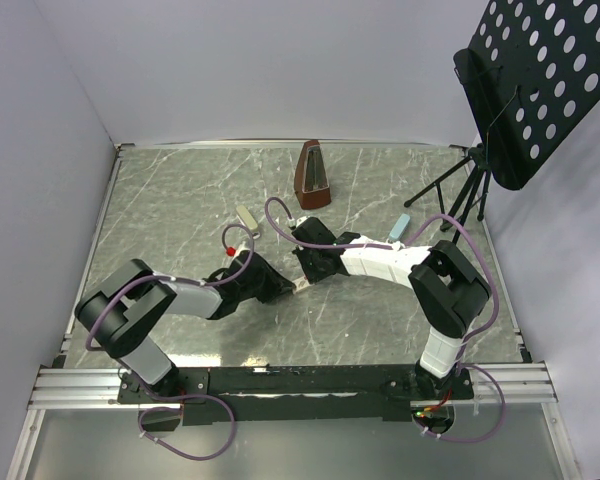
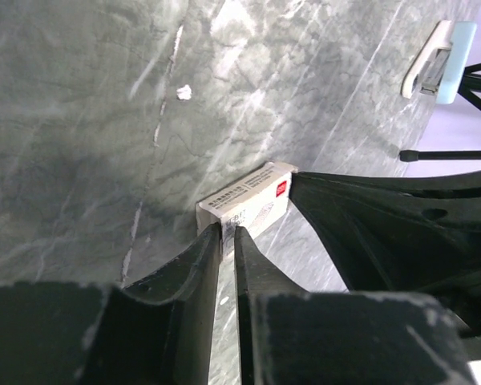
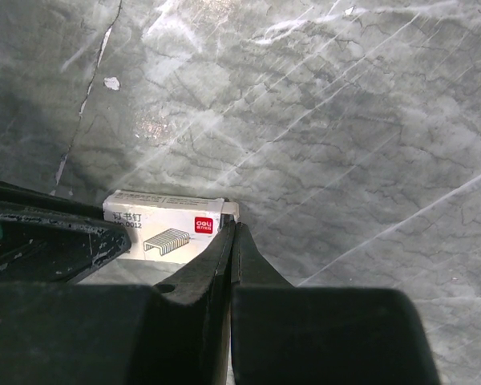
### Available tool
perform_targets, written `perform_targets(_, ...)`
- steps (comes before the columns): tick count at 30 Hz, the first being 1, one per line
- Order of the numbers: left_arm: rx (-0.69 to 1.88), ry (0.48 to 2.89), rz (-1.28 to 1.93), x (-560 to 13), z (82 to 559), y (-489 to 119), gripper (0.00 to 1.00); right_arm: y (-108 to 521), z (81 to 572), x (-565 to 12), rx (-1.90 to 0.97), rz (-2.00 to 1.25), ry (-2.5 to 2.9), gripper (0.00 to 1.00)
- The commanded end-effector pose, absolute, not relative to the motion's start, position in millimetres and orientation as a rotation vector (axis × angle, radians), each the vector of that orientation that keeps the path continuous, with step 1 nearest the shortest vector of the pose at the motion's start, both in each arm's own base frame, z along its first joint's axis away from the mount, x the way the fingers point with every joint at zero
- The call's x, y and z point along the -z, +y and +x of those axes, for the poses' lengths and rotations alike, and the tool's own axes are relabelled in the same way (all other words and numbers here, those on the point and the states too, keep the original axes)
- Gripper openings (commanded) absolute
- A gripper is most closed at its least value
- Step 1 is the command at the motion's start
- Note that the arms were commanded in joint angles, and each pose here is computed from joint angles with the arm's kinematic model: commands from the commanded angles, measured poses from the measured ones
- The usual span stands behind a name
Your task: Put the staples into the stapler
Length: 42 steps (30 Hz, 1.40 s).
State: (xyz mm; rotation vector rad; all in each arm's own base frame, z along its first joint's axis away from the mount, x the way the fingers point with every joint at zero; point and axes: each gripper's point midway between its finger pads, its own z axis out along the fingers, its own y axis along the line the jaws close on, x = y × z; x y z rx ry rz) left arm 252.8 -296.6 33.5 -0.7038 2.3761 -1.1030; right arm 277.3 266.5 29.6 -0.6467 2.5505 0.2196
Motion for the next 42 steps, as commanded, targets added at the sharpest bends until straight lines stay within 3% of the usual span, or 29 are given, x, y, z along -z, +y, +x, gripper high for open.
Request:
perform_targets(1, 1.194, 2.309, -0.683, -49.1, 263.2, -308.5, 0.18, 273.0, 284.1, -52.9, -0.261, -0.615, 2.496, 0.00)
perform_targets(7, 1.235, 2.297, -0.687, -47.0, 260.4, -309.2, 0.15, 271.9, 283.8, -52.1, -0.261, -0.612, 2.498, 0.00)
perform_targets(13, 1.214, 2.271, -0.694, -50.2, 261.0, -302.0, 0.01, 268.8, 284.1, -51.9, -0.239, -0.607, 2.497, 0.00)
perform_targets(42, 1.232, 2.263, -0.654, -52.5, 248.0, -293.6, 0.01, 224.9, 295.3, -50.4, 0.009, -0.585, 2.494, 0.00)
